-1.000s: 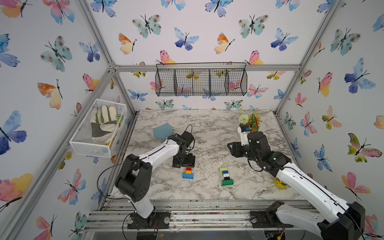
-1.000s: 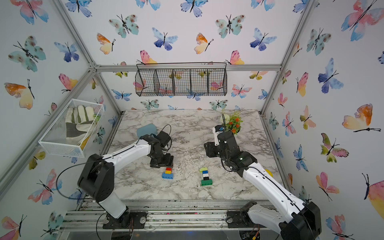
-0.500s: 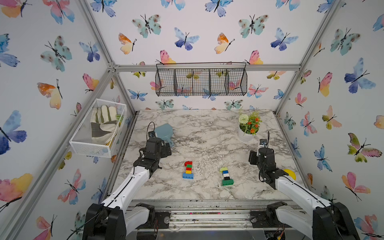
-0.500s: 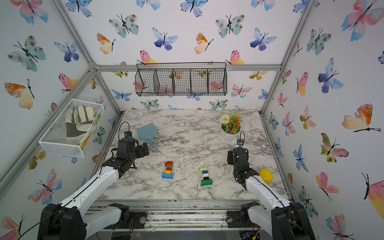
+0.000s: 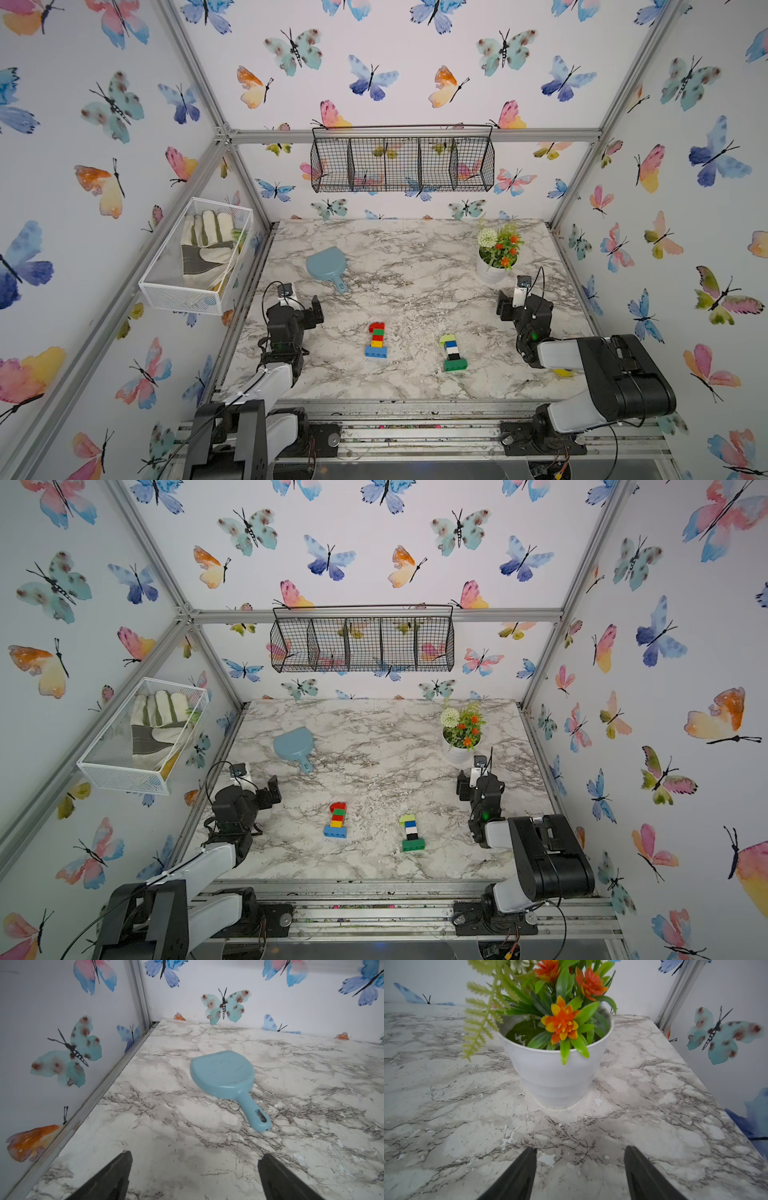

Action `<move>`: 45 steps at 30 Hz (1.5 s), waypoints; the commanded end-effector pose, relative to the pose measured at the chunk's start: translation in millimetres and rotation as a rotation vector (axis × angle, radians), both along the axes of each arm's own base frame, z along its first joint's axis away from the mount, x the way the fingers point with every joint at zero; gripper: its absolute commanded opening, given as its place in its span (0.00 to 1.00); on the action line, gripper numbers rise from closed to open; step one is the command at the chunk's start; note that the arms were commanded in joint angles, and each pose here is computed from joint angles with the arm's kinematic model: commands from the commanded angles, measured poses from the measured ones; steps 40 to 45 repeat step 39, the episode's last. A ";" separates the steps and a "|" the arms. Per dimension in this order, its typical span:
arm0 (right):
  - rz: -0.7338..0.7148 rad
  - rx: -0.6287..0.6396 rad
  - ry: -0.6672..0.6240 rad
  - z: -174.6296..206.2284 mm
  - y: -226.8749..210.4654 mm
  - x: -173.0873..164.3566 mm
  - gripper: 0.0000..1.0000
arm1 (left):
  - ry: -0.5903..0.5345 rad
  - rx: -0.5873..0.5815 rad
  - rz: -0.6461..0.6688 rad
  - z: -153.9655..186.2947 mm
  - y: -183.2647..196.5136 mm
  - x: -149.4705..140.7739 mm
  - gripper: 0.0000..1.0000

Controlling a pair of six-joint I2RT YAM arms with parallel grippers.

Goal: Assemble the number 1 with lego
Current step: Reset both arms

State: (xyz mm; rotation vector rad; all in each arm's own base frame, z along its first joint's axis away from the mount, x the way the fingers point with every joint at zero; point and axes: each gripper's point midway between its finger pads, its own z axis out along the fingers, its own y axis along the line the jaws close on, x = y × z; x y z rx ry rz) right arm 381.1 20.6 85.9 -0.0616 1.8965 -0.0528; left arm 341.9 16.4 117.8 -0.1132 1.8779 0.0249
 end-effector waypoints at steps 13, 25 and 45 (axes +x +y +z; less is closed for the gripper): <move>0.077 0.039 -0.087 14.7 3.7 4.5 0.98 | -0.123 -0.017 -0.064 1.9 -13.1 17.9 0.98; 0.085 0.044 -0.068 10.9 5.8 11.3 0.99 | -0.112 -0.004 -0.053 0.5 -13.6 18.7 0.98; 0.081 0.035 -0.089 14.5 4.0 2.4 0.98 | -0.099 0.015 -0.051 -1.2 -16.5 21.1 0.99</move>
